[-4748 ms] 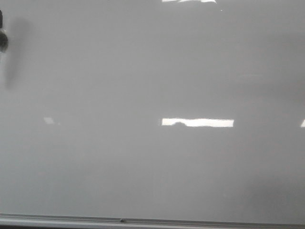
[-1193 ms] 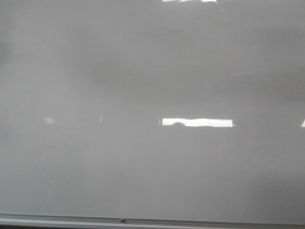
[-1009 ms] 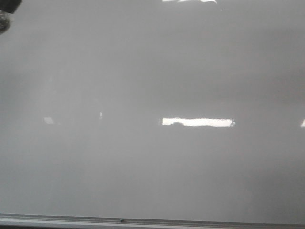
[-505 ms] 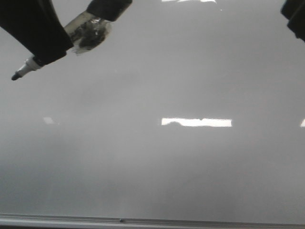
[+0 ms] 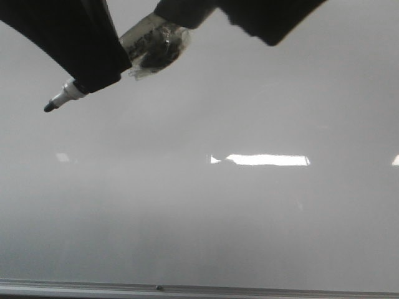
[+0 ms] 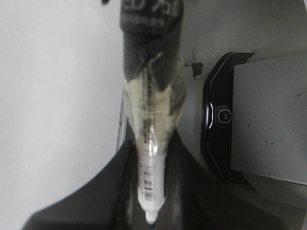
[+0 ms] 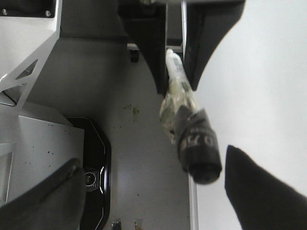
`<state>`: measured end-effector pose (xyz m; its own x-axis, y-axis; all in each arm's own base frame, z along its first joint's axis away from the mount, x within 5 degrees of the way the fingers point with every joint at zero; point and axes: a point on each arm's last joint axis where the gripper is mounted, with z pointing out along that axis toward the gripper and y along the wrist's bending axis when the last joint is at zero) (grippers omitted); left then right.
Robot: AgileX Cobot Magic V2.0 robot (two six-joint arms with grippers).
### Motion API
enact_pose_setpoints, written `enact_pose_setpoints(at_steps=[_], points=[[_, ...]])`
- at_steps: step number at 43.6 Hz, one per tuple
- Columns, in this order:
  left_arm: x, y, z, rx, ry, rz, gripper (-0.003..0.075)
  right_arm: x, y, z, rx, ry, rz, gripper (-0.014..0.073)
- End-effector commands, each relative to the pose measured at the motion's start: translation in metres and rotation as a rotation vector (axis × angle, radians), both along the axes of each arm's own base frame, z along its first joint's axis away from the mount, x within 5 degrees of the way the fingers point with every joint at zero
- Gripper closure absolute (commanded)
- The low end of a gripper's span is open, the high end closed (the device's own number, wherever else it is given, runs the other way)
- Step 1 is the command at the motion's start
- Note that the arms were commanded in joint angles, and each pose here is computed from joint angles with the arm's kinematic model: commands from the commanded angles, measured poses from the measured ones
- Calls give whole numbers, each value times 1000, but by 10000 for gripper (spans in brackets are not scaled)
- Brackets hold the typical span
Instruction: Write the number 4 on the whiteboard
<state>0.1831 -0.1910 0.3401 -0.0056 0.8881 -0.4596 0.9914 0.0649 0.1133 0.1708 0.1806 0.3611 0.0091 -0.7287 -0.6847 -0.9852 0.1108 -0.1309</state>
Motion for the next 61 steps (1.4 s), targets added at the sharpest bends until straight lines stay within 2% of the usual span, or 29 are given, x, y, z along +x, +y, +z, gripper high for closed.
enact_pose_setpoints(at_steps=[1,8,11,20,28,36,39,41,47,50,57,61], points=[[-4,0,21,-83,-63,2,660,7,9,17,75,-46,-10,-15],[-4,-1,21,-84,-64,3,660,16,16,16,82,-36,-15,-13],[-4,-1,21,-84,-64,3,660,18,17,16,91,-41,-24,20],[-4,-1,21,-84,-64,3,660,20,20,17,119,-41,-38,218],[-4,-1,21,-85,-66,4,659,20,20,17,118,-41,-38,299],[-3,-1,21,-91,-73,6,652,20,20,17,118,-39,-37,496],[-2,-2,22,-100,-83,11,619,20,20,16,116,-36,-36,559],[-2,-2,22,-105,-88,13,565,20,20,16,116,-35,-37,589],[-1,-3,24,-121,-92,32,316,20,20,16,117,-29,-43,625],[-1,-3,26,-124,-91,40,230,20,19,16,118,-30,-45,628],[-3,5,39,-148,-118,103,209,23,14,17,109,-25,-85,641],[-4,20,49,-180,-123,194,210,28,4,17,84,-4,-158,655]])
